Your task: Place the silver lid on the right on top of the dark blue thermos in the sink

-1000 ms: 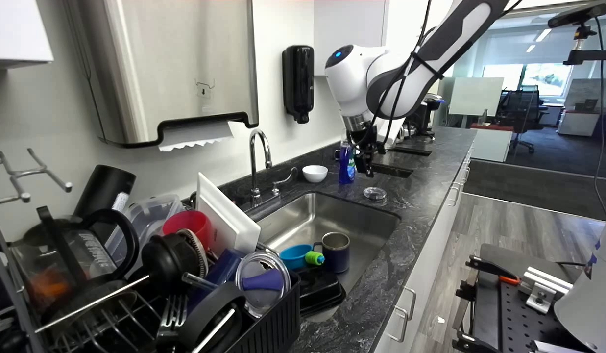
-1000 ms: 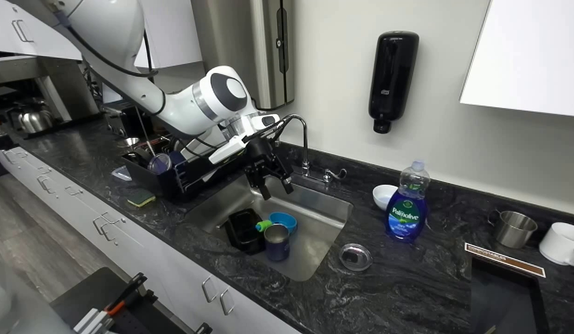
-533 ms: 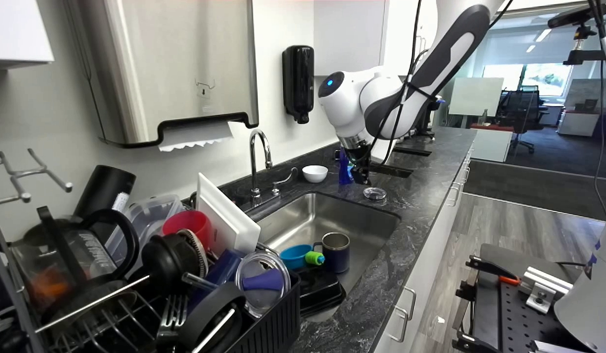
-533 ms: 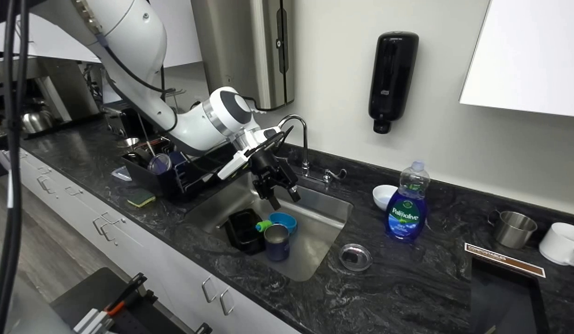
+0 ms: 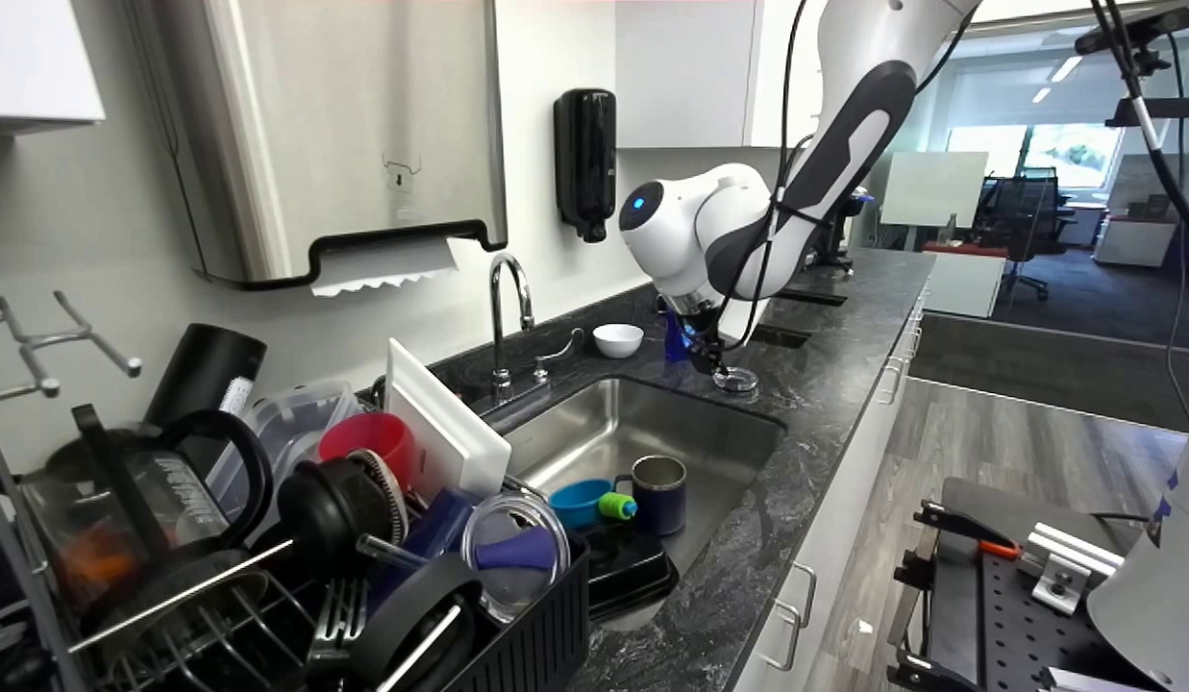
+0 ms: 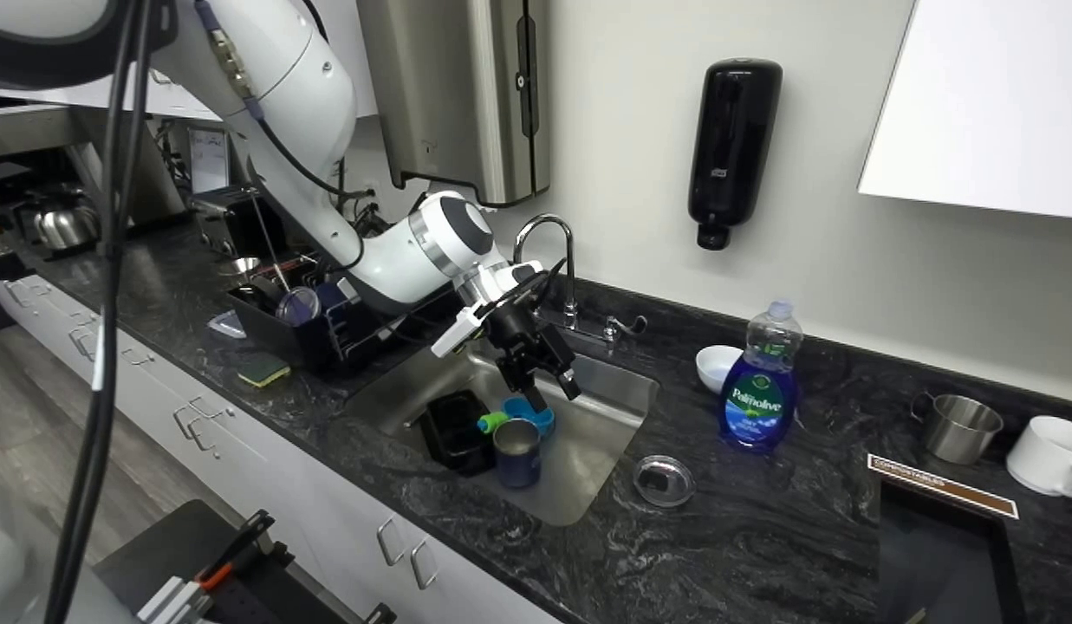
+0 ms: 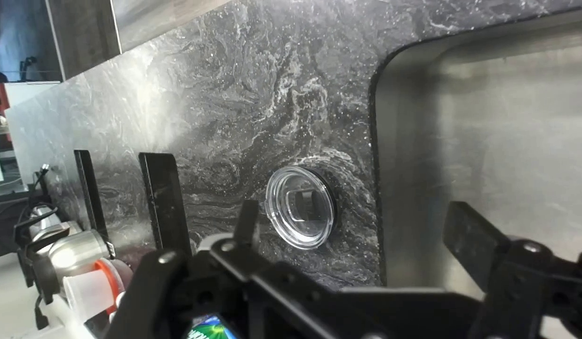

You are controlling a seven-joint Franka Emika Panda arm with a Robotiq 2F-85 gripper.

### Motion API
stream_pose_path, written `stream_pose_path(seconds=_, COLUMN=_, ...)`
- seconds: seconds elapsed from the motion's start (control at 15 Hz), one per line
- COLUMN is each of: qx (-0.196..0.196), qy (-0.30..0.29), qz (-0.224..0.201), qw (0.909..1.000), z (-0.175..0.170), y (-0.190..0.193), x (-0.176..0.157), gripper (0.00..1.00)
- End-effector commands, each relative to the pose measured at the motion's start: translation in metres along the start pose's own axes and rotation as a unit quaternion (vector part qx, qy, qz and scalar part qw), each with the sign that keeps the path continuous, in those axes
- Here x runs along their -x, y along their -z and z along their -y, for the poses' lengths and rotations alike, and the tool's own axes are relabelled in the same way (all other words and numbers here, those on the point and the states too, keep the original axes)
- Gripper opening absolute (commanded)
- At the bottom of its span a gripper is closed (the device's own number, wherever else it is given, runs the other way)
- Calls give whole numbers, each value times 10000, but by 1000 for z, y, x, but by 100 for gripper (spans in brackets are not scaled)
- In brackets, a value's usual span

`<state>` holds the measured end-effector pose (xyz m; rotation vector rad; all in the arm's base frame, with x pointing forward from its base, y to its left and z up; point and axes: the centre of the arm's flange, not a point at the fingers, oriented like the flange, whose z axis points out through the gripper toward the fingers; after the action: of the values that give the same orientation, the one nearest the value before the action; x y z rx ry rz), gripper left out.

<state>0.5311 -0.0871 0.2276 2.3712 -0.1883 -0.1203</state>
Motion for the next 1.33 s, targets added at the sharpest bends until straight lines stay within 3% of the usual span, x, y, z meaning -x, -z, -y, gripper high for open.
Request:
stream_pose_path(seconds=0.0, qx=230, qy=-195, qz=124, qw=9995, z=2, y=-23, x=-16, gripper=100)
stream_pose_path(seconds=0.6, qx=496, qy=-349, qz=446, qw=9972, z=10, y=-72, x=-34, gripper=100)
stream_pose_path(seconds=1.27, qx=360, qy=-357, qz=442, qw=9977, z=9, y=-71, x=-31, gripper=100)
